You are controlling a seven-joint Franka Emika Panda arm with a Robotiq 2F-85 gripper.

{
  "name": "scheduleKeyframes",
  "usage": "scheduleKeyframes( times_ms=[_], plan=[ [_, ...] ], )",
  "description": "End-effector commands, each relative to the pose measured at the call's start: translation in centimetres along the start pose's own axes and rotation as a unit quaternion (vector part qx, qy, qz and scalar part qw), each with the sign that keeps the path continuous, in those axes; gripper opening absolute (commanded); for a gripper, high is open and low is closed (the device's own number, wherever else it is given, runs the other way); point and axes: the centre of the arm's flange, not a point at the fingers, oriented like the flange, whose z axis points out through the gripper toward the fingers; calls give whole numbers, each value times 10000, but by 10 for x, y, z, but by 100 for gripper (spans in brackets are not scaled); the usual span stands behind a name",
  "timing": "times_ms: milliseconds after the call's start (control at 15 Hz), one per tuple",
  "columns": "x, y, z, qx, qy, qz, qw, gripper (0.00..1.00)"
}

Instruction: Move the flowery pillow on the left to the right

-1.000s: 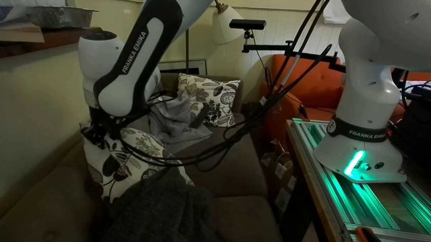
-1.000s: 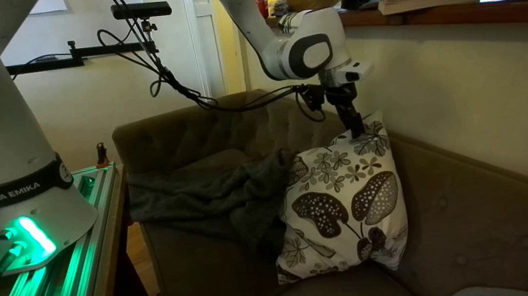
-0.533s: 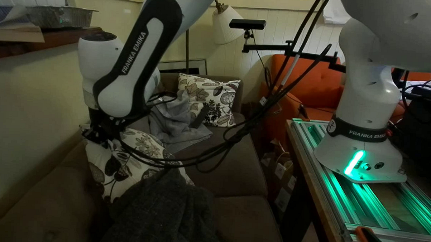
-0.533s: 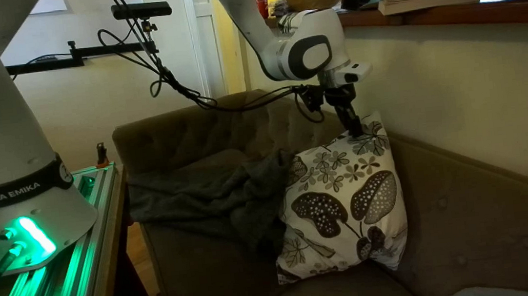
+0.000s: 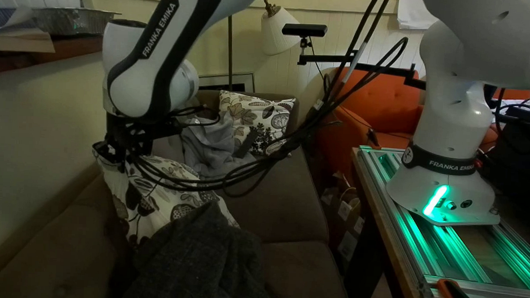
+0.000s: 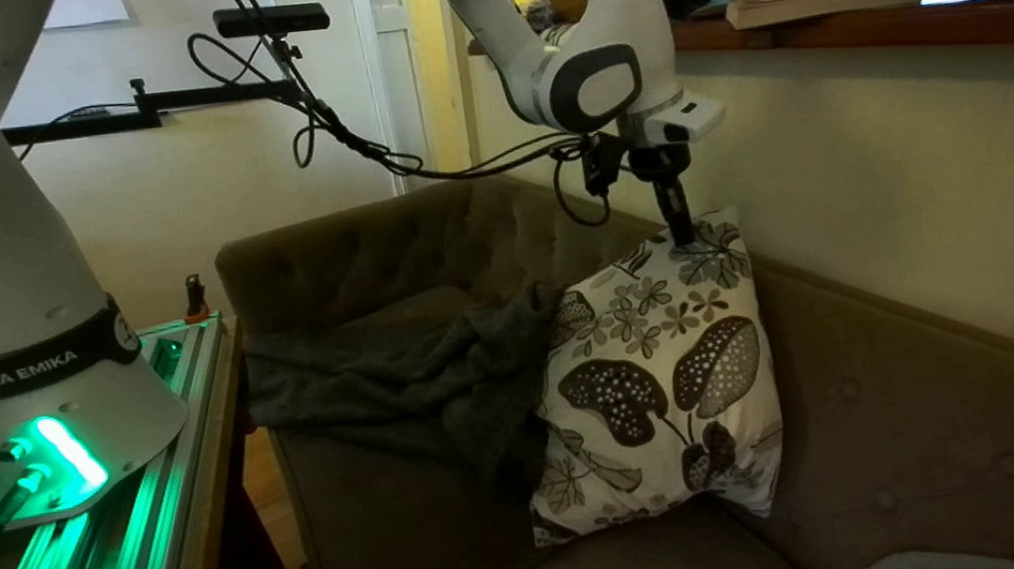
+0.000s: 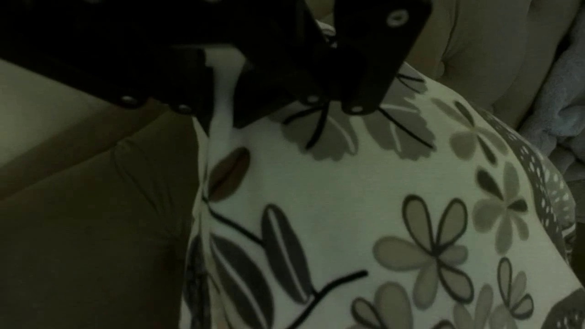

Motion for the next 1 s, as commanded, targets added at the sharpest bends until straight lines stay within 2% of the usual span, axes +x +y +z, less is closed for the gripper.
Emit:
scheduleKeyframes(
  times_ms=[0,267,467,667,933],
  plan=[
    [0,16,-83,546,321,632,9960,2],
    [4,63,-126,729,575,1371,9862,2],
    [3,112,-156,756,890,1923,9744,2],
    [-4,166,-181,703,1231,2492,9580,2],
    [-14,248,-211,481,1756,3213,9293,2]
  ],
)
